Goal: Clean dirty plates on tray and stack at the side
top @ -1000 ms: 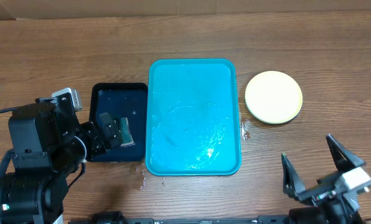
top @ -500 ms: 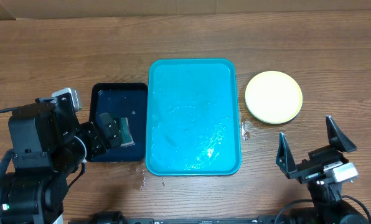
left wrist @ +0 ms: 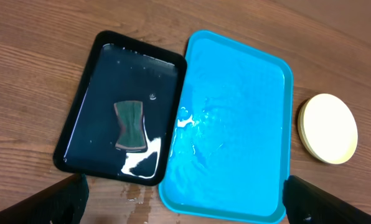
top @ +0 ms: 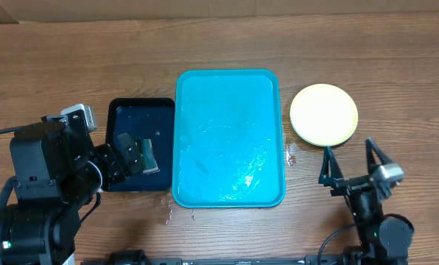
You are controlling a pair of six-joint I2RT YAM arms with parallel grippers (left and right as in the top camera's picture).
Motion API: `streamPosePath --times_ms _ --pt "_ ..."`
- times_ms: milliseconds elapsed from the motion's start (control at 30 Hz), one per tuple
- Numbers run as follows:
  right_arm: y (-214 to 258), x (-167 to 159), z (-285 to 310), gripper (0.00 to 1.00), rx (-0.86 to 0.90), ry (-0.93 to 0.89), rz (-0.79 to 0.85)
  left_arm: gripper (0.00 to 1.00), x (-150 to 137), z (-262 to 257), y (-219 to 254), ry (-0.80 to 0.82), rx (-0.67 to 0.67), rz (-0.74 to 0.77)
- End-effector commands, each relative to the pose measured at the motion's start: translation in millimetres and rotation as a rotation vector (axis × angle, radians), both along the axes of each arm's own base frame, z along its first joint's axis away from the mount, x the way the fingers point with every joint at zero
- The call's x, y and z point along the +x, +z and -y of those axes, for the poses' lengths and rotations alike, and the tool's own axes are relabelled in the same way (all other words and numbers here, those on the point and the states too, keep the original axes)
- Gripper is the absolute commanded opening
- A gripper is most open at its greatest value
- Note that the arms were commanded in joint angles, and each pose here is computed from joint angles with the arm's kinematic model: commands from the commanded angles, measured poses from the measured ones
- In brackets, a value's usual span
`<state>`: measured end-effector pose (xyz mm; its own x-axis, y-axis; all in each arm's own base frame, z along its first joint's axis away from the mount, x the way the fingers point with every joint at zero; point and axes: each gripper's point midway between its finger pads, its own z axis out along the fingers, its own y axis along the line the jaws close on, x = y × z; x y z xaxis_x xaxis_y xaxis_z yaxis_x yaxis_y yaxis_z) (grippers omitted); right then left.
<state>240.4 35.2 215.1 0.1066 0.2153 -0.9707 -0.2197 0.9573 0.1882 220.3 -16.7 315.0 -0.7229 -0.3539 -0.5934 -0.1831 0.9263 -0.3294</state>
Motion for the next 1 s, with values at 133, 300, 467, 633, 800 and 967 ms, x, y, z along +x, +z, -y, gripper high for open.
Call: streamPosePath --times_ms 133,300,467,633,800,967 --pt "-43.3 3.7 4.2 1.00 -0.055 -0.028 -0.157 1.00 0.0 1.5 4.7 -0.012 0.000 0.014" --pt "-43.2 3.8 5.0 1.00 -0.078 -0.034 -0.153 1.00 0.0 1.5 4.7 -0.012 0.000 0.014" --pt "-43.4 3.8 4.7 1.00 -0.142 -0.037 -0.142 1.00 0.0 1.5 4.7 -0.012 0.000 0.014" --pt "-43.0 3.8 4.7 1.00 -0.148 -0.037 -0.139 1.00 0.0 1.5 4.7 -0.012 0.000 0.014" --pt "-43.0 3.8 4.7 1.00 -0.148 -0.037 -0.139 1.00 0.0 1.5 4.7 -0.012 0.000 0.014" --pt "-43.0 3.8 4.7 1.00 -0.148 -0.037 -0.139 1.00 0.0 1.5 4.7 -0.012 0.000 0.014"
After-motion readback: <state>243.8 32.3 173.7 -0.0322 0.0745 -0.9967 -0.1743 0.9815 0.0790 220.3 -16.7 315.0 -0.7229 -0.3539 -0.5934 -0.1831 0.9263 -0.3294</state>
